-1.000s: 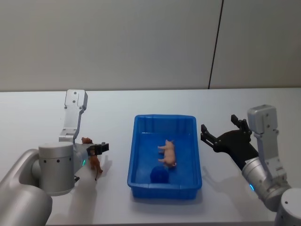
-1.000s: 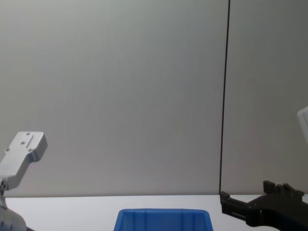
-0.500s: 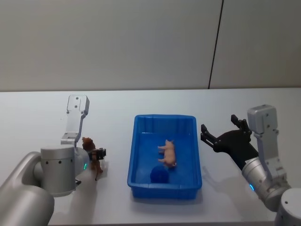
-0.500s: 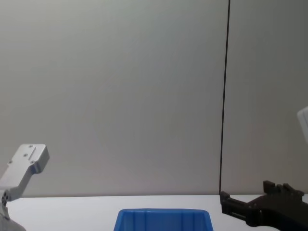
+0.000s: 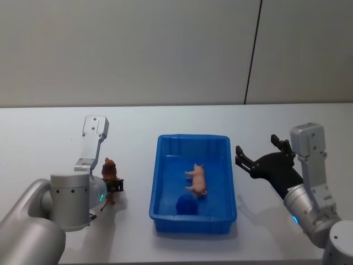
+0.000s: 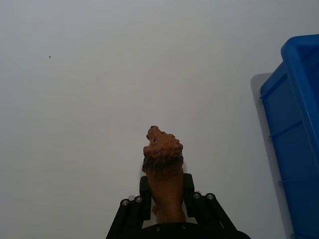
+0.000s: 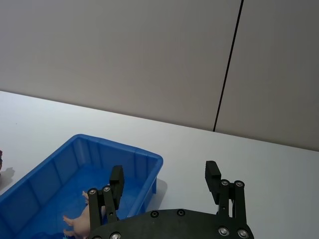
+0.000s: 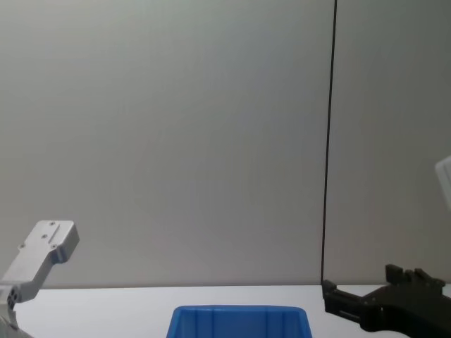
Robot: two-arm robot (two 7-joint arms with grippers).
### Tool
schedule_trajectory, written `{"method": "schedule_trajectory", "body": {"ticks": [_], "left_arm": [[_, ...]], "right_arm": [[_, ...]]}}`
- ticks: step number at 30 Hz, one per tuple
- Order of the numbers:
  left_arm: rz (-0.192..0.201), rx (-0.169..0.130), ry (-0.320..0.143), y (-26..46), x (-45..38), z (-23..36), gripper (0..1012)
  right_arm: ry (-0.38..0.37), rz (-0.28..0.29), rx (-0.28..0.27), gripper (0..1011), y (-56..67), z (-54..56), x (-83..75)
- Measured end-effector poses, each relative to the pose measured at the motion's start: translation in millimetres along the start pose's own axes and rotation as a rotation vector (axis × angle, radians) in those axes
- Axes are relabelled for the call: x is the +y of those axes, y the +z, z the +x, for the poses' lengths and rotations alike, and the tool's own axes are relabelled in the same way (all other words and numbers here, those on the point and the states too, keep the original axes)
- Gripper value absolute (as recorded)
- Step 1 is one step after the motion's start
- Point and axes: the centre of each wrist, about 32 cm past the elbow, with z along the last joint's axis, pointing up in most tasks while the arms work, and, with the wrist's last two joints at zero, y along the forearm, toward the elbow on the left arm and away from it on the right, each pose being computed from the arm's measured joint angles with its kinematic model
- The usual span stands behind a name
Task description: Pick up the two dolls from the table and place them into the box.
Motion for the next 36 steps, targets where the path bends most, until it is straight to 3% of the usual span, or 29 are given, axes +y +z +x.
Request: {"method": "schedule_trajectory", "body": {"ticks": [12,21,27,36], "left_arm": [[-0.074,-0.054,-0.021,11.7,9.4,0.4,375],[-0.189,-0.095,-0.064,25.3,20.8,0.7,376],[-0.285,-0.121,-0.132,35.0,28.2,1.7,375],[-0.383,-0.148,-0.248,44.1,33.4,3.9,375]], "right_arm": [[0.000,0.000,0.000,1001,0.0,0.0,0.0],[0.000,0.000,0.000,1001,0.0,0.0,0.0],[0.000,0.000,0.000,1001,0.0,0.0,0.0],[0.000,0.000,0.000,1001,0.0,0.0,0.0]]}}
